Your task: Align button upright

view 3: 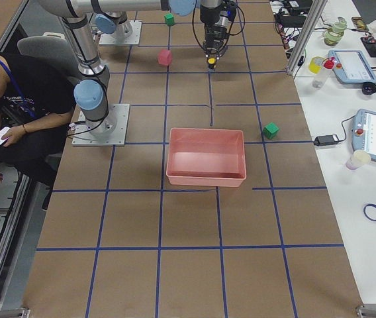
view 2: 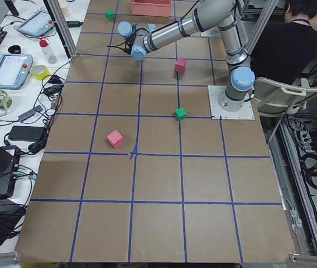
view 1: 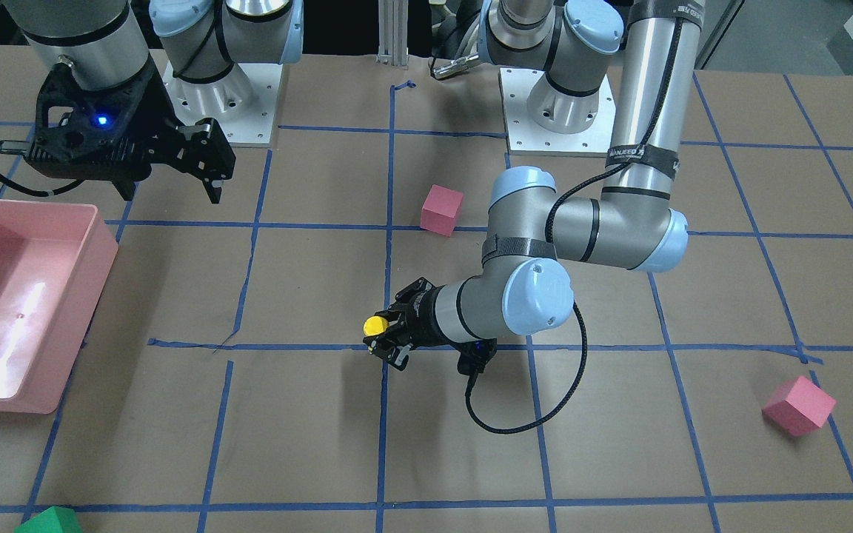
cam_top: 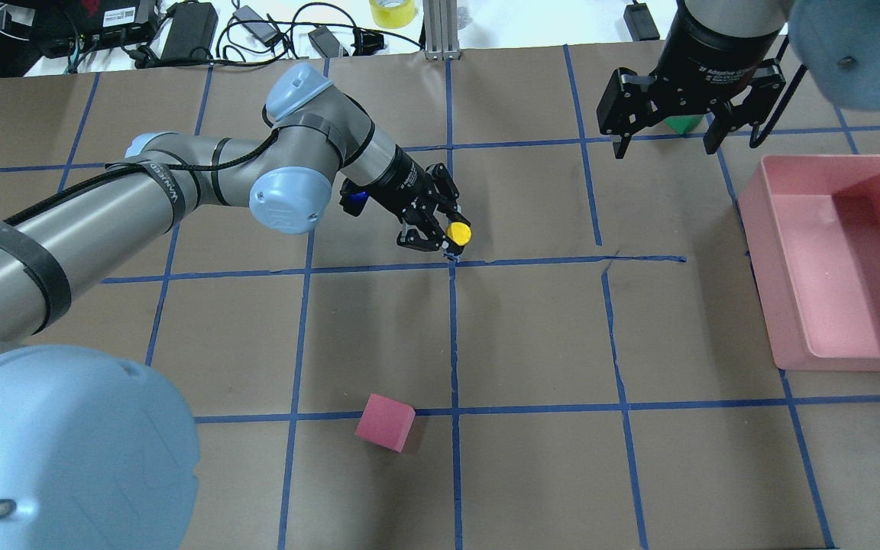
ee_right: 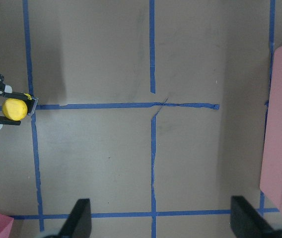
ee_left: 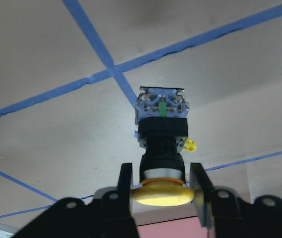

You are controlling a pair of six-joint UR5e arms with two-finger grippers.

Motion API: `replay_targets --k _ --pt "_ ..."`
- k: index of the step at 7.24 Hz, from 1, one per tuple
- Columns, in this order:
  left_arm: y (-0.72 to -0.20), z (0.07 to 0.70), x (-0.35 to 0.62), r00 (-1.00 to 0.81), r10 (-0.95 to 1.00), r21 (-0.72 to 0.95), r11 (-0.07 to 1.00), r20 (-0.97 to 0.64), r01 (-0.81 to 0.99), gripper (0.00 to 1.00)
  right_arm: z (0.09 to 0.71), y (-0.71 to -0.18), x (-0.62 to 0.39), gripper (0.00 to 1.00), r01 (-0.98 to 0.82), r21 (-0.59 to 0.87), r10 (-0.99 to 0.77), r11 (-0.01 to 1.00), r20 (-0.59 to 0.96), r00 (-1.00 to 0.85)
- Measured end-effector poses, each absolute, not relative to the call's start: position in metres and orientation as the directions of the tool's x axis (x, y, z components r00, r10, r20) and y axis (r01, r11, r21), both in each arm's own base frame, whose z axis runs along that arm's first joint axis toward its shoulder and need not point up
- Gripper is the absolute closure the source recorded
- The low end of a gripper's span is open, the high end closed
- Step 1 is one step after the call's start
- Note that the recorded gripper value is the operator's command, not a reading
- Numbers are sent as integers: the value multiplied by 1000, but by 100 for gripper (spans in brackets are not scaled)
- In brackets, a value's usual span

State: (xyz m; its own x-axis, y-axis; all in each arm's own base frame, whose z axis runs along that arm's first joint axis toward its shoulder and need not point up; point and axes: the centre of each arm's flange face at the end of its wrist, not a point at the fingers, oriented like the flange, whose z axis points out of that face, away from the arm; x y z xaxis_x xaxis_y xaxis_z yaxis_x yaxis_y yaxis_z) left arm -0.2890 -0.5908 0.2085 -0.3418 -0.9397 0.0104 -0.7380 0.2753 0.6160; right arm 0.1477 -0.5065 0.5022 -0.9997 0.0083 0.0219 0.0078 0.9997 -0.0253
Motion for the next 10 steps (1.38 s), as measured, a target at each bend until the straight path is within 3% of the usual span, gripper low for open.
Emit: replay_targets --k 1,2,3,6,8,10 --pt "-588 205 -289 -341 -940 619 270 3 -738 76 502 -507 148 0 8 -25 8 1000 22 -1000" --pt "-586 203 -288 -340 -941 621 266 -1 -737 62 502 -507 148 0 8 -25 8 1000 22 -1000" --pt "-586 201 -288 -339 -941 622 264 -3 -737 28 502 -507 148 0 8 -25 8 1000 22 -1000" --pt "-585 204 -288 -342 -940 616 272 4 -739 0 502 -507 148 0 8 -25 8 1000 22 -1000" --pt "-589 228 -286 -369 -925 576 354 96 -737 0 500 -506 148 0 8 -21 8 1000 22 -1000" --pt "-587 295 -280 -479 -831 402 557 285 -727 0 498 -505 148 0 8 -18 8 1000 22 -1000"
